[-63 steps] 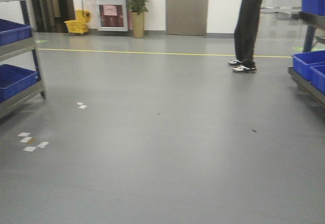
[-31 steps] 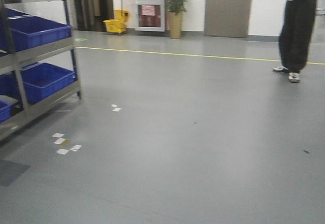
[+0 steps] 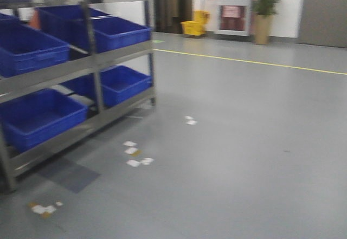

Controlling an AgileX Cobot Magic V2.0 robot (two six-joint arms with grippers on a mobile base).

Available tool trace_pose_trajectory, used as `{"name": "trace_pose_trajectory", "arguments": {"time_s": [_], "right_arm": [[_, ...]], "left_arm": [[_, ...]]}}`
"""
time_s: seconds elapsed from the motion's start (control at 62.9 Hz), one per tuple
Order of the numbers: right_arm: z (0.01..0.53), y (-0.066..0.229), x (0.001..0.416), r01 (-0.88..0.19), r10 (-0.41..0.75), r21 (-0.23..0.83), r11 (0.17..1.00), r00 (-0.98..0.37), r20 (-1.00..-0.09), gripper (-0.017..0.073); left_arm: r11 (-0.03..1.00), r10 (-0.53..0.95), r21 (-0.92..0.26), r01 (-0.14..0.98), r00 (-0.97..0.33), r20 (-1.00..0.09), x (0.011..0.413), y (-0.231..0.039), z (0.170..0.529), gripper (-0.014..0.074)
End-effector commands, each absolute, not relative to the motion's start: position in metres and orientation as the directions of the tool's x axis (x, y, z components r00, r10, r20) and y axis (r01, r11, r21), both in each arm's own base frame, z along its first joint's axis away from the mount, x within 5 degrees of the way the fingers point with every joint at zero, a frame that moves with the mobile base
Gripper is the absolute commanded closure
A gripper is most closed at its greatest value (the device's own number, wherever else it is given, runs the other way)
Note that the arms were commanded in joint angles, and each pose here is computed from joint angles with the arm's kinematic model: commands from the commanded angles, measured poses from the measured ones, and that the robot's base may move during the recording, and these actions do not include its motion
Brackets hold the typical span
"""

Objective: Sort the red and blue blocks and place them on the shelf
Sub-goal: 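Turn the base toward the shelves of blue bins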

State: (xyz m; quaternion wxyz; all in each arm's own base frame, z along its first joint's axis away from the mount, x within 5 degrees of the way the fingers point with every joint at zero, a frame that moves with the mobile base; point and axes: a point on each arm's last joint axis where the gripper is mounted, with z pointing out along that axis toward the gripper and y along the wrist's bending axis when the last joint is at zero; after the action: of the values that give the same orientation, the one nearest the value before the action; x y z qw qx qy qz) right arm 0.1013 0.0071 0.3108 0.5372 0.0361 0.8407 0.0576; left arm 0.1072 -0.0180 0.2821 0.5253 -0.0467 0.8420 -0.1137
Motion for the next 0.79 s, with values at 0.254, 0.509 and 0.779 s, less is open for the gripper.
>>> {"name": "trace_pose_trajectory", "arguments": {"time_s": [0.254,0.509,0.779], "right_arm": [[0.3263,0.0065,0.1035,-0.013,0.120,0.131,0.991,-0.323,-0.939,0.0503],[0.3263,0.0065,0.1035,-0.013,0.120,0.131,0.991,-0.323,-0.939,0.0503],[0.3263,0.0065,0.1035,-0.013,0.120,0.131,0.991,-0.323,-0.939,0.0503]], "left_arm": [[0.964,-0.216,-0.256,0.073,-0.347,-0.913,0.1105,-0.0191,0.2990,0.0469],[0.964,-0.216,-0.256,0.073,-0.347,-0.913,0.1105,-0.0191,0.2990,0.0469],[0.964,-0.216,-0.256,0.073,-0.347,-0.913,0.1105,-0.0191,0.2990,0.0469]]}}
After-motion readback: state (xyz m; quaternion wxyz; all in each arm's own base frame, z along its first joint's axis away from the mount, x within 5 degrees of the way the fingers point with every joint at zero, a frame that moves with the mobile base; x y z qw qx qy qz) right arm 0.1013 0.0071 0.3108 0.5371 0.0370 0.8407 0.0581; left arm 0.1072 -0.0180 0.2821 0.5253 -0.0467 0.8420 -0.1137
